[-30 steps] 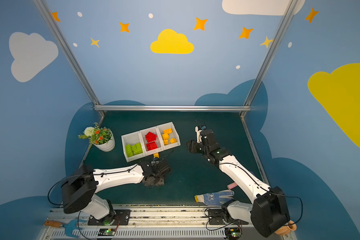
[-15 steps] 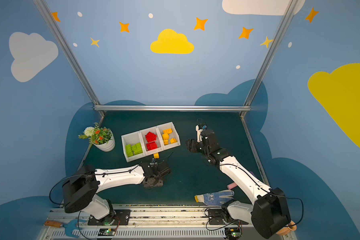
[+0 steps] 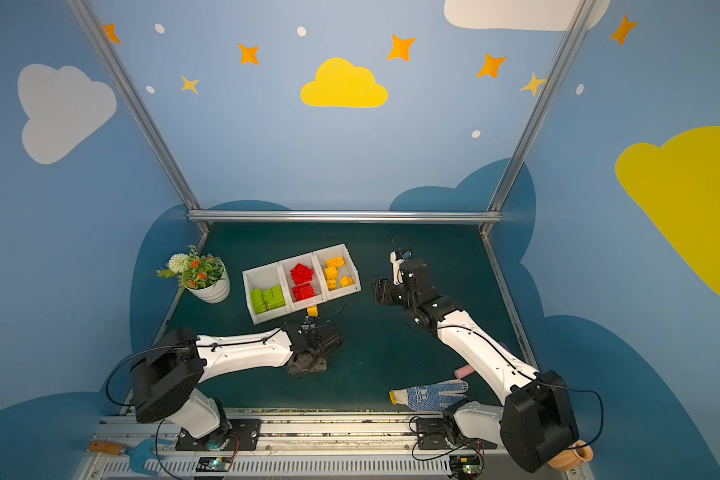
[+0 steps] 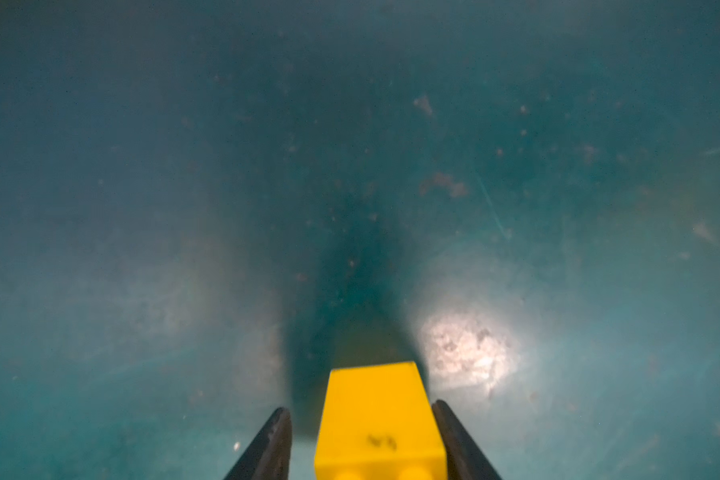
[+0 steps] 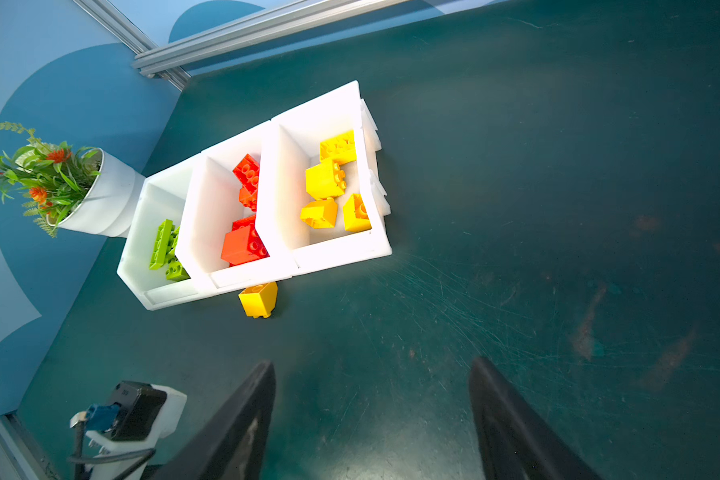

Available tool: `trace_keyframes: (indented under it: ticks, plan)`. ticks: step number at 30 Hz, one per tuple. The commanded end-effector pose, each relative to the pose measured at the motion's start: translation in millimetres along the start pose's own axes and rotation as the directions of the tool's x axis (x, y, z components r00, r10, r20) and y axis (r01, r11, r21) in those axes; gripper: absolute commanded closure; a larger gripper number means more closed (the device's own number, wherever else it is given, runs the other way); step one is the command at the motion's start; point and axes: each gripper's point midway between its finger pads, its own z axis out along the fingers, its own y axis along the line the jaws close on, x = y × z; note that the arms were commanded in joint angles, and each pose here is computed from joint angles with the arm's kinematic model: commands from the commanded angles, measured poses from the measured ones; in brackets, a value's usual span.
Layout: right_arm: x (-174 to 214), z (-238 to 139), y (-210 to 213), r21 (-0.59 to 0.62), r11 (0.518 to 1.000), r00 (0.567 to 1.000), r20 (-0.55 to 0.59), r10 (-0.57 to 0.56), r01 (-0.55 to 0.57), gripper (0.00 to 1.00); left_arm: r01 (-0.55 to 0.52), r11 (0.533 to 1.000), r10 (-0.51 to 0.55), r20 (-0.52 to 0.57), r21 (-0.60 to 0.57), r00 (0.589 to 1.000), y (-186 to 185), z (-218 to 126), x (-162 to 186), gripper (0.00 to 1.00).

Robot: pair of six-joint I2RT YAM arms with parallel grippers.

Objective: Sort the legos into containers by color

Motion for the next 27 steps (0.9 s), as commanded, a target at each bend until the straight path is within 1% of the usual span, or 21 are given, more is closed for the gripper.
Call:
trace_keyframes:
  ticks: [1,5,9,13,17,20,24,27]
  plan:
    - [-1,2,3,-0.014,1.000,1.000,0.003,-0.010,0.010,0.29,0.000,1.000,0.000,0.020,0.002,1.000,-4,-2,-9,0.51]
    - [-1,1,1,-0.008,1.000,1.000,0.006,-0.011,0.011,0.29,0.003,1.000,-0.004,0.029,0.014,1.000,-5,-2,-12,0.59]
    - [0,2,2,-0.012,1.000,1.000,0.003,-0.011,0.011,0.28,0.003,0.999,-0.007,0.062,0.053,0.998,-10,-5,-18,0.67]
    - [3,4,3,-0.021,1.000,1.000,-0.010,-0.007,0.007,0.28,0.005,0.998,-0.011,0.079,0.069,0.997,-13,-7,-23,0.71]
    - [3,2,4,-0.025,1.000,1.000,-0.008,-0.005,0.004,0.28,0.002,0.997,-0.010,0.090,0.081,0.996,-15,-11,-29,0.73]
    - [5,1,5,-0.033,0.999,1.000,-0.011,0.002,-0.002,0.28,0.012,0.994,-0.024,0.104,0.107,0.994,-17,-18,-40,0.73]
    - [20,3,2,-0.041,0.999,0.999,-0.031,0.028,-0.029,0.28,0.022,0.987,-0.042,0.124,0.161,0.991,-24,-31,-62,0.72]
    - [38,7,2,-0.053,0.997,0.997,-0.060,0.045,-0.049,0.29,0.005,0.985,-0.032,0.154,0.172,0.988,-28,-42,-83,0.72]
